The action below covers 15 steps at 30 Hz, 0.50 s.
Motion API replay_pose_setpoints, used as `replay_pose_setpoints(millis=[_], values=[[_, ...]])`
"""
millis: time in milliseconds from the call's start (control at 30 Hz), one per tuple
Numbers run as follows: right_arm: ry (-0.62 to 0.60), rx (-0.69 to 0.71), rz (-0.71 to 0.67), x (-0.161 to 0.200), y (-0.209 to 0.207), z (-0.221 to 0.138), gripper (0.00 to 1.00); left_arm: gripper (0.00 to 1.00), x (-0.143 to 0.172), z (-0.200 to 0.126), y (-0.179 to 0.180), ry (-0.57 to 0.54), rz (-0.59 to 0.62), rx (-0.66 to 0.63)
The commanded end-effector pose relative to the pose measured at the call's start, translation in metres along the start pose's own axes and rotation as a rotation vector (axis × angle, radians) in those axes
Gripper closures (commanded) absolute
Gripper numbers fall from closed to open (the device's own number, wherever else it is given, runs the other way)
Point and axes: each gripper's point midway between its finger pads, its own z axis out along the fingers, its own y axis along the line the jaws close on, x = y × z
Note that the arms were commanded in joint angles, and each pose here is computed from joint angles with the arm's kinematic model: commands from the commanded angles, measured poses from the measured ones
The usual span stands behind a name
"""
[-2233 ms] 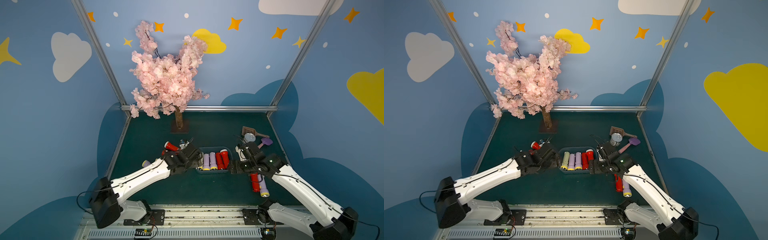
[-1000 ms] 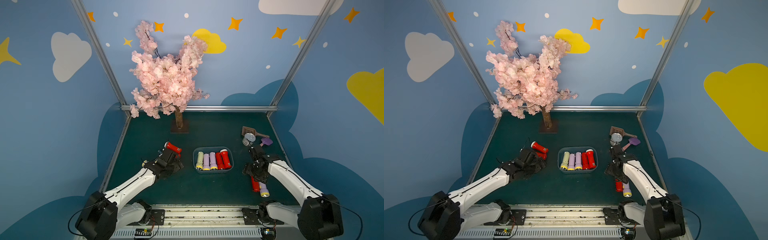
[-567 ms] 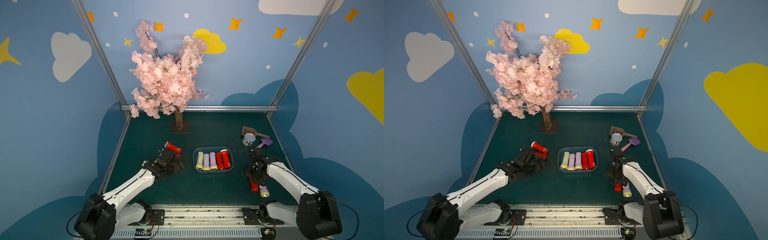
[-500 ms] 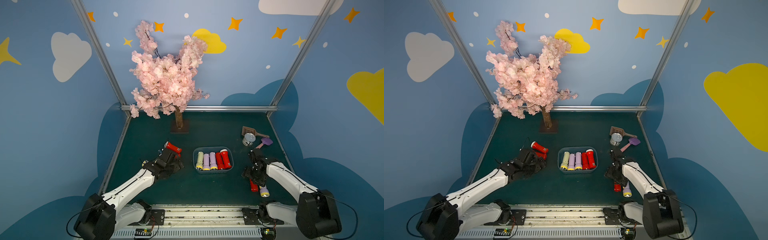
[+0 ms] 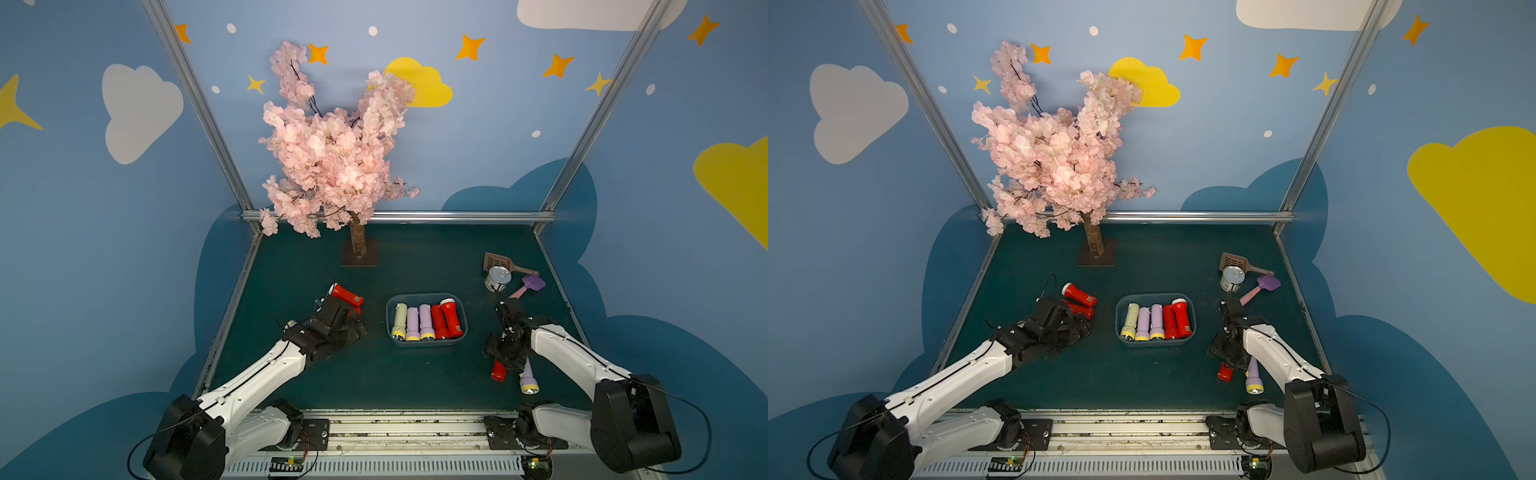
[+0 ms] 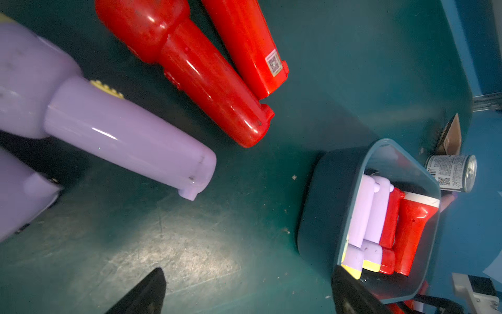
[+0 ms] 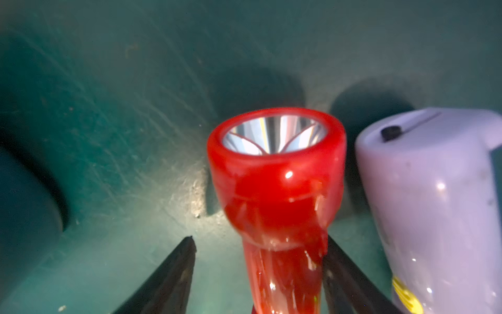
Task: Put the flashlights into the storage boxes
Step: Pick up the flashlight from the center of the board.
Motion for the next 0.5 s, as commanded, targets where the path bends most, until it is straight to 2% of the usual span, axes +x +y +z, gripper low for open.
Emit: replay_pose_setpoints(millis=[0, 233, 467], values=[[0.008, -0.017, 0.006, 0.007, 0.001, -0.001, 0.29, 0.05, 0.005, -0.001, 0.010, 0.011, -0.001, -0.020], [0.022, -0.010, -0.006, 0.019, 0.004, 0.001, 0.32, 0.05, 0.011, -0.005, 0.007, 0.033, 0.012, 0.013], [0.027, -0.003, -0.016, 0.027, 0.006, 0.008, 0.40, 0.05, 0.024, -0.012, -0.020, 0.084, 0.121, 0.097]])
